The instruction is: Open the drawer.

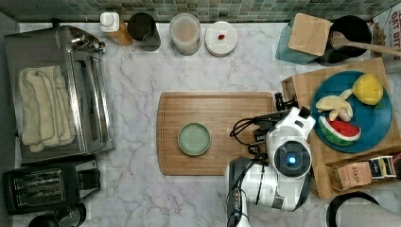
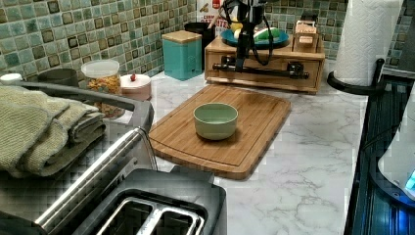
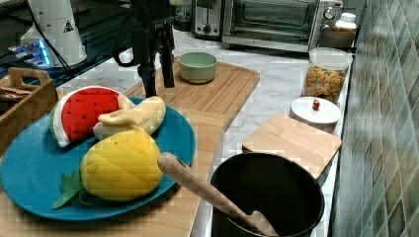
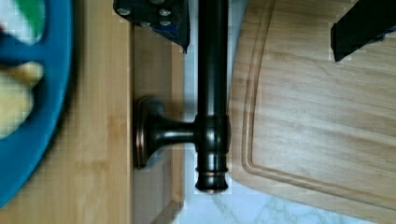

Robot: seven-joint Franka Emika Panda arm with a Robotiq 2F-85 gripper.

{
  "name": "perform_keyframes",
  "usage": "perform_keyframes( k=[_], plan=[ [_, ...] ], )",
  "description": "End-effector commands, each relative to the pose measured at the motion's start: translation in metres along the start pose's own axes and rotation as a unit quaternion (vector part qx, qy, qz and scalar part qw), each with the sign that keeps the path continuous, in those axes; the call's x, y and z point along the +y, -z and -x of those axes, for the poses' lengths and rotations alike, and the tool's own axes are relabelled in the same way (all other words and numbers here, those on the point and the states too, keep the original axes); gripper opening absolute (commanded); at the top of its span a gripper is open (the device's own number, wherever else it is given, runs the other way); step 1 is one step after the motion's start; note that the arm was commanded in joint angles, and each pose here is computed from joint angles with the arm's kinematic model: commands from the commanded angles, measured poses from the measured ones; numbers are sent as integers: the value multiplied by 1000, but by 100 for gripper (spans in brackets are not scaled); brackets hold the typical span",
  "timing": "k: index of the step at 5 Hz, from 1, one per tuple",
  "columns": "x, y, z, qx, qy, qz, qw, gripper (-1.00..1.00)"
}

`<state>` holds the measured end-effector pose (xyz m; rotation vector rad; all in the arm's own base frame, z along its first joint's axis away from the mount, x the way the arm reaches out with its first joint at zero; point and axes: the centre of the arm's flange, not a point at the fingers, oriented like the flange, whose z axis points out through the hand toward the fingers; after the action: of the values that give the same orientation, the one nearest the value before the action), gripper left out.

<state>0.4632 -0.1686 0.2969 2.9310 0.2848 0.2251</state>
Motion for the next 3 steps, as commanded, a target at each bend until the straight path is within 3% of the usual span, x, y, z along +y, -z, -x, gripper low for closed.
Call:
perform_keyframes(
  k=[1, 2, 3],
  plan=[
    [5, -43, 12, -30, -54, 25, 998, 100],
    [4, -57, 15, -21, -33, 8, 999, 100],
    [-5, -70, 14, -33, -31, -14, 999, 100]
  ],
)
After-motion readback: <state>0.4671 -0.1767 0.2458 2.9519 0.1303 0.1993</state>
